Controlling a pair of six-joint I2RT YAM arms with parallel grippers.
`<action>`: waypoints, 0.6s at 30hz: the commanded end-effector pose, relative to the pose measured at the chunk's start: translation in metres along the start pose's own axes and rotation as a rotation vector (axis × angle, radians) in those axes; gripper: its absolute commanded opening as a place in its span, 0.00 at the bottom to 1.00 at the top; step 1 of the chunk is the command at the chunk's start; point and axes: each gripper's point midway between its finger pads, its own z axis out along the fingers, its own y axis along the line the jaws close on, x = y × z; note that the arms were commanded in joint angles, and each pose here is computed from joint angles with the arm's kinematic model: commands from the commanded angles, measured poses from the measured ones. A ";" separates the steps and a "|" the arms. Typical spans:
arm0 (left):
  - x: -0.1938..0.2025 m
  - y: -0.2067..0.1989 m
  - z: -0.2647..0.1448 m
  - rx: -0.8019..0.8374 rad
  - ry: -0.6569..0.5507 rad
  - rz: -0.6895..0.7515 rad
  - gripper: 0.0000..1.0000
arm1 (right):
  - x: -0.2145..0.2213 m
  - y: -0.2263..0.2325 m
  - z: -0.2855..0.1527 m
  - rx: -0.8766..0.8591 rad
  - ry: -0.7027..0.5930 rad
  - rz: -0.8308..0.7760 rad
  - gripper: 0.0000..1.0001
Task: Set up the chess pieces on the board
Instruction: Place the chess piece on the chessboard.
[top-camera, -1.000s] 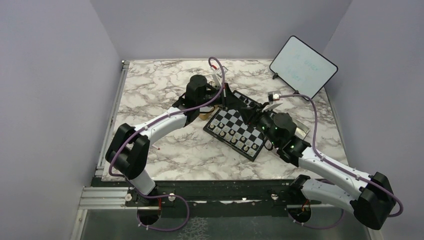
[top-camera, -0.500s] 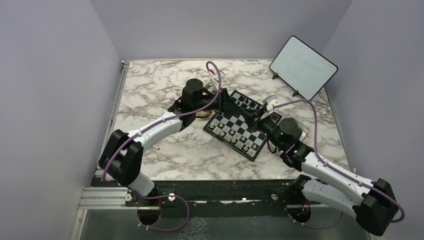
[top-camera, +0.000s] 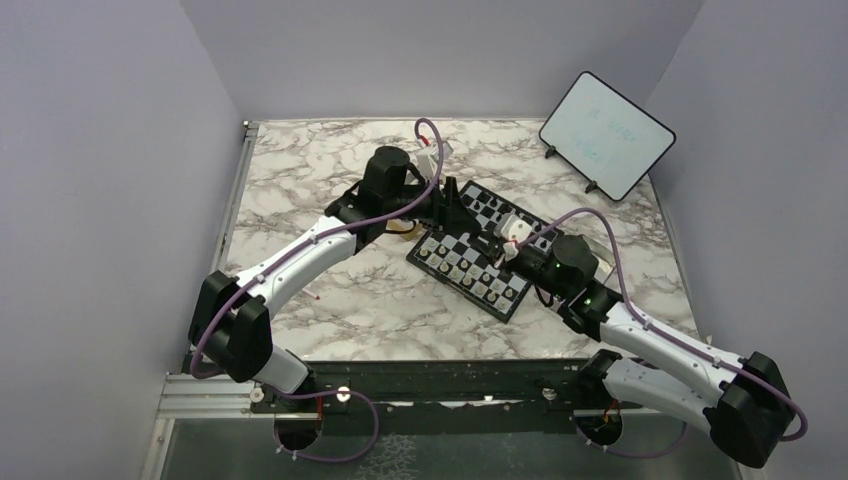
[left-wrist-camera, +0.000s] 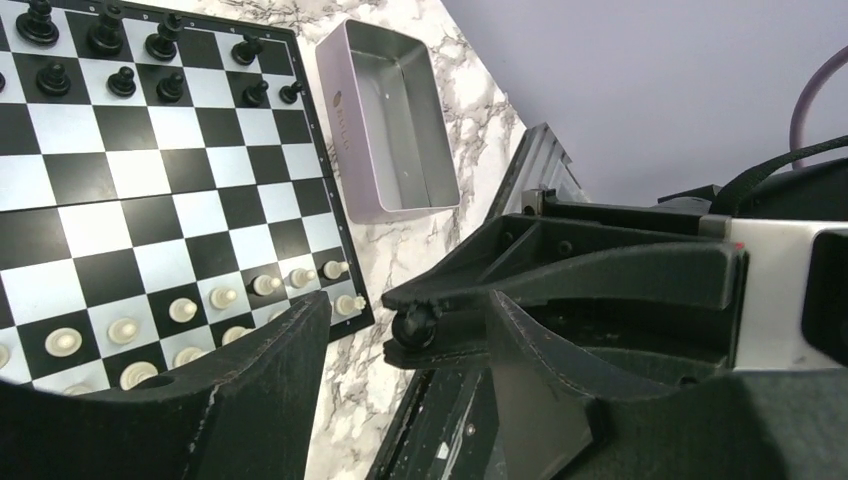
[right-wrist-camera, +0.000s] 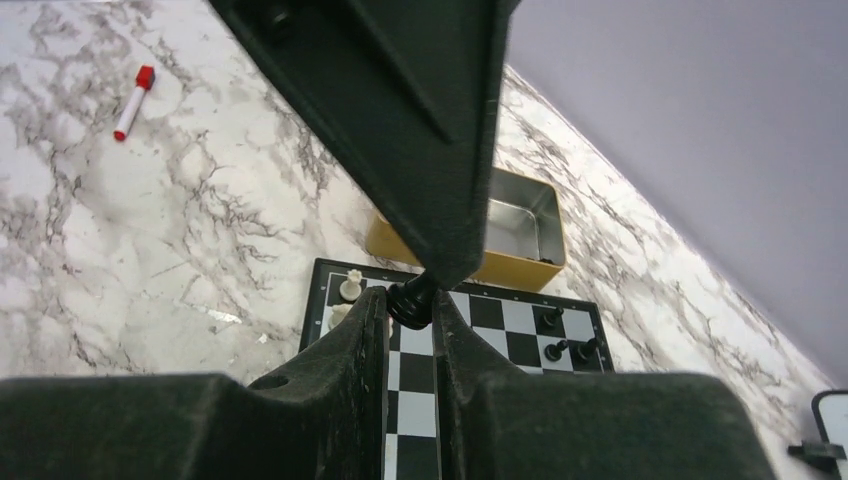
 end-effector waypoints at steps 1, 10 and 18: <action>-0.007 -0.015 -0.014 -0.015 0.009 0.045 0.60 | -0.009 0.008 0.005 -0.090 -0.036 -0.123 0.03; -0.001 -0.005 -0.017 -0.093 0.085 0.020 0.47 | -0.006 0.012 0.011 -0.116 -0.018 -0.099 0.01; 0.001 -0.011 -0.011 -0.048 0.121 -0.016 0.41 | -0.016 0.009 0.008 -0.113 -0.024 -0.095 0.01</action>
